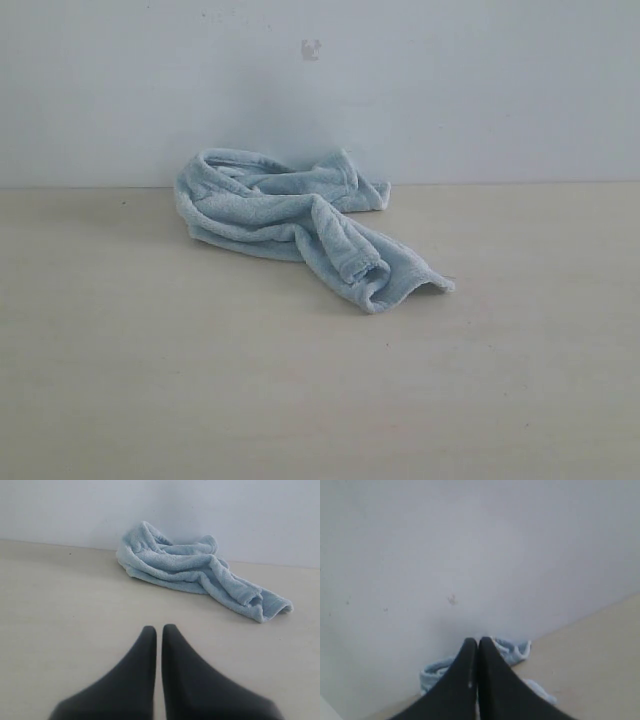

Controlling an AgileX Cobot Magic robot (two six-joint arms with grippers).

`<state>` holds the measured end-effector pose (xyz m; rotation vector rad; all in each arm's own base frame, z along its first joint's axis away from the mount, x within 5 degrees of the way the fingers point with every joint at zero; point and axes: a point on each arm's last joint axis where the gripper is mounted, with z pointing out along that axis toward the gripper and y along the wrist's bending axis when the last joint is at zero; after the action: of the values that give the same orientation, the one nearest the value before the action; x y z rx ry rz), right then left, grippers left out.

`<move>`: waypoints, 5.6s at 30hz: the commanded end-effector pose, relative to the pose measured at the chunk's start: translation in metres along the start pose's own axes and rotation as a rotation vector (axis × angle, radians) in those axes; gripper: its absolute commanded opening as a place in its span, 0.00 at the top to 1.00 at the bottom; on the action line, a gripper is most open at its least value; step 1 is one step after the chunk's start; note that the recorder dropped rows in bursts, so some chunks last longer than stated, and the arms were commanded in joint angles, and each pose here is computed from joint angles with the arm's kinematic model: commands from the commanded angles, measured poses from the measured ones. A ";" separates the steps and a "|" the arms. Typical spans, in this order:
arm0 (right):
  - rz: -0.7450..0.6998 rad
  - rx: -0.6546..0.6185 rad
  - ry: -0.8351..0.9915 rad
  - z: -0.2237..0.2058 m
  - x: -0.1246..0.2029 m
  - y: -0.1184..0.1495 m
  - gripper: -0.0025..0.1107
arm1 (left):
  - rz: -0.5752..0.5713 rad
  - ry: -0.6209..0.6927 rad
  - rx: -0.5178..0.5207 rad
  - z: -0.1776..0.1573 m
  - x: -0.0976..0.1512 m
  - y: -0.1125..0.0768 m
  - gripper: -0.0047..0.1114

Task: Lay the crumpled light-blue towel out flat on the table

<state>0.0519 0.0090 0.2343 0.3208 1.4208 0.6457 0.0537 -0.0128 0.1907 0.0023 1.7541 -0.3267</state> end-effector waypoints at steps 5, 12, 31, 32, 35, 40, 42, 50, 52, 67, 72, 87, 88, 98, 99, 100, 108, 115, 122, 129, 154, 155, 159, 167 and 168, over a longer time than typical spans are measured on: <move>-0.447 -0.006 0.566 0.047 -0.048 0.057 0.98 | -0.005 -0.005 0.001 0.000 0.001 0.000 0.93; -0.513 0.011 1.019 0.221 -0.017 0.065 0.39 | -0.005 -0.005 0.001 0.000 0.001 0.000 0.93; -0.372 -0.136 1.298 0.410 0.149 -0.006 0.45 | -0.005 -0.005 0.001 0.000 0.001 0.000 0.93; -0.370 -0.134 1.306 0.412 0.154 -0.009 0.45 | -0.005 -0.005 0.001 0.000 0.001 0.000 0.93; -0.369 -0.142 1.322 0.415 0.161 -0.013 0.45 | -0.005 -0.005 0.001 0.000 0.001 0.000 0.93; -0.367 -0.168 1.383 0.412 0.172 -0.017 0.48 | -0.005 -0.005 0.001 0.000 0.001 0.000 0.93; -0.376 -0.176 1.383 0.412 0.172 -0.017 0.55 | -0.005 -0.005 0.001 0.000 0.001 0.000 0.93; -0.394 -0.193 1.373 0.412 0.174 -0.013 0.80 | -0.005 -0.005 0.001 0.000 0.001 0.000 0.93; -0.396 -0.192 1.369 0.413 0.174 -0.013 0.88 | -0.005 -0.005 0.001 0.000 0.001 0.000 0.93; -0.414 -0.199 1.387 0.402 0.151 -0.003 0.98 | -0.005 -0.005 0.001 0.000 0.001 0.000 0.93; -0.432 -0.117 1.327 0.377 0.107 -0.004 0.98 | -0.005 -0.005 0.001 0.000 0.001 0.000 0.93; -0.431 0.000 1.059 0.201 -0.011 0.038 0.98 | -0.005 -0.007 0.001 0.000 0.000 0.000 0.93; -0.434 0.004 1.016 0.186 -0.019 0.043 0.98 | -0.005 -0.005 0.001 0.000 0.001 0.000 0.93; -0.483 -0.001 0.820 0.100 -0.052 0.063 0.98 | -0.005 -0.005 0.001 0.000 0.001 0.000 0.93; -0.482 0.003 0.833 0.096 -0.050 0.062 0.98 | -0.005 -0.005 0.001 0.000 0.001 0.000 0.93; -0.476 0.007 0.847 0.094 -0.048 0.061 0.98 | -0.005 -0.005 0.001 0.000 0.001 0.000 0.93; -0.475 0.022 0.893 0.087 -0.035 0.052 0.98 | -0.005 -0.005 0.001 0.000 0.001 0.000 0.93; -0.482 0.036 0.901 0.085 -0.024 0.042 0.98 | -0.005 -0.005 0.001 0.000 0.001 0.000 0.93; -0.476 0.053 0.897 0.084 -0.015 0.035 0.98 | -0.093 -0.112 0.033 -0.001 -0.009 -0.002 0.93; -0.467 0.053 0.889 0.084 -0.014 0.034 0.98 | -0.246 -0.193 0.068 -0.002 -0.017 -0.004 0.93; -0.452 0.000 0.902 0.084 -0.012 0.039 0.98 | -0.238 0.576 0.075 0.246 -0.125 -0.019 0.41; -0.451 -0.002 0.904 0.083 -0.012 0.039 0.98 | -0.241 0.589 0.093 0.258 -0.127 -0.016 0.41; -0.448 -0.056 0.911 0.083 -0.011 0.043 0.98 | -0.330 0.650 0.311 0.326 -0.135 -0.004 0.41; -0.462 -0.062 0.907 0.083 -0.011 0.043 0.98 | -0.269 0.612 0.459 0.437 -0.111 -0.021 0.41; -0.462 -0.060 0.906 0.083 -0.011 0.043 0.98 | -0.251 0.598 0.479 0.450 -0.107 -0.027 0.41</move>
<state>0.1237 0.0504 0.2796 -0.4056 2.2425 0.4544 0.4912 -0.1013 0.2250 0.1892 2.2598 -0.9818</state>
